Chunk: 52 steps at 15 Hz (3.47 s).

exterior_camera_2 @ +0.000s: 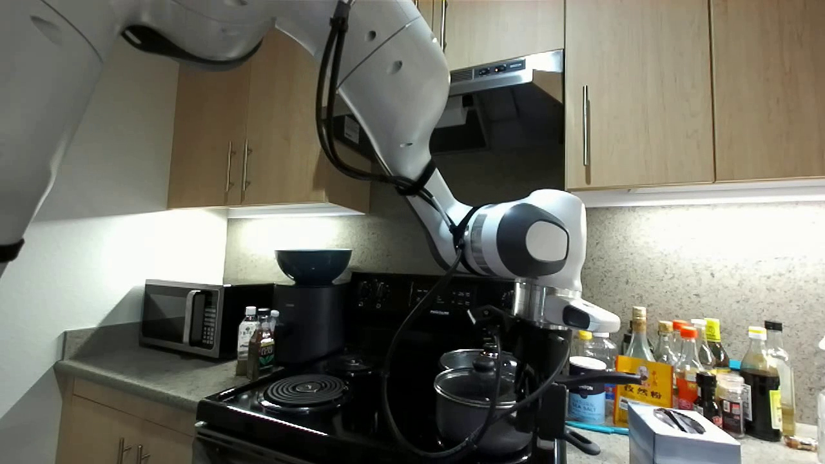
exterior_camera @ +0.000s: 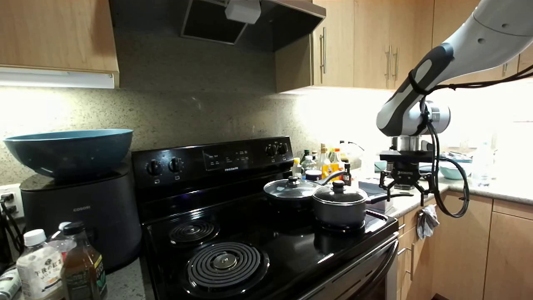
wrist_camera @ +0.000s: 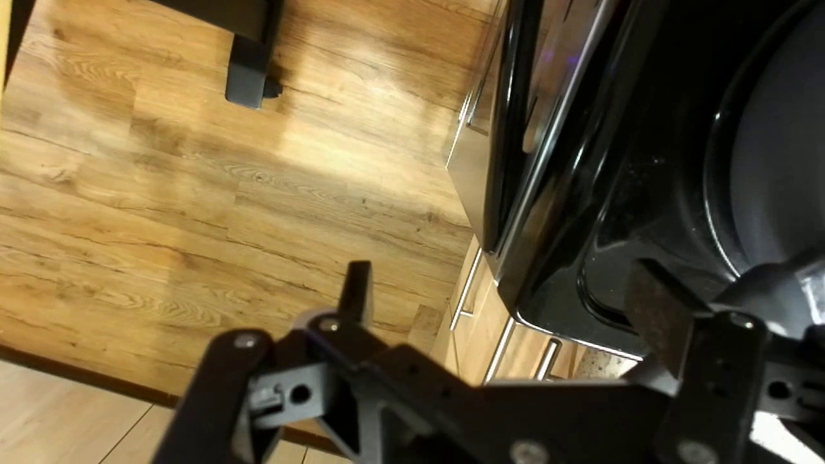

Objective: Twist the handle to the right

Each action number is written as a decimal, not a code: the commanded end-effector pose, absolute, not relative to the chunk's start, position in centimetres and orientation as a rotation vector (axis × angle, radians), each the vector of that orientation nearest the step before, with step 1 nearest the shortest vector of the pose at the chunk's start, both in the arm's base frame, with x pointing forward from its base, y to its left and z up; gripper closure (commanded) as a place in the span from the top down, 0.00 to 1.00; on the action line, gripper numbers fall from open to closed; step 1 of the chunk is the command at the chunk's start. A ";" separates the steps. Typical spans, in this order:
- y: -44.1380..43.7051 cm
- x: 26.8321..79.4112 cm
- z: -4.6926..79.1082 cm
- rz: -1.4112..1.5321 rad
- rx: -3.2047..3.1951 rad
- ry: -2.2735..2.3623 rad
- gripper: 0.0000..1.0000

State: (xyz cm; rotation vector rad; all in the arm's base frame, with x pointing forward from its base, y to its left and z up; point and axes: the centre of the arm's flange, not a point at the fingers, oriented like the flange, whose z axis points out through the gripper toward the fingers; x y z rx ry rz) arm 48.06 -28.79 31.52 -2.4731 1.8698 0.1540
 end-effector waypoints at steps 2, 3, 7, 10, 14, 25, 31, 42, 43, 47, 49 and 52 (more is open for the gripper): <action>-30.8 49.4 29.9 0.185 -2.384 1.917 1.00; -31.0 49.5 29.4 0.195 -2.368 1.923 1.00; -32.3 50.1 28.8 0.185 -2.315 2.011 1.00; -32.9 50.5 28.6 0.175 -2.299 2.060 1.00; -33.7 51.1 28.9 0.135 -2.240 2.165 1.00; -34.1 54.8 32.2 0.014 -2.221 2.214 1.00; -31.2 53.3 33.2 0.109 -2.303 2.179 1.00; -27.5 49.5 31.8 0.224 -2.122 2.413 1.00; -27.8 49.8 31.7 0.206 -2.095 2.445 1.00; -28.4 51.1 32.1 0.119 -2.043 2.538 1.00; -28.8 51.5 32.3 0.096 -2.037 2.573 1.00; -30.3 51.9 32.3 0.093 -2.016 2.605 1.00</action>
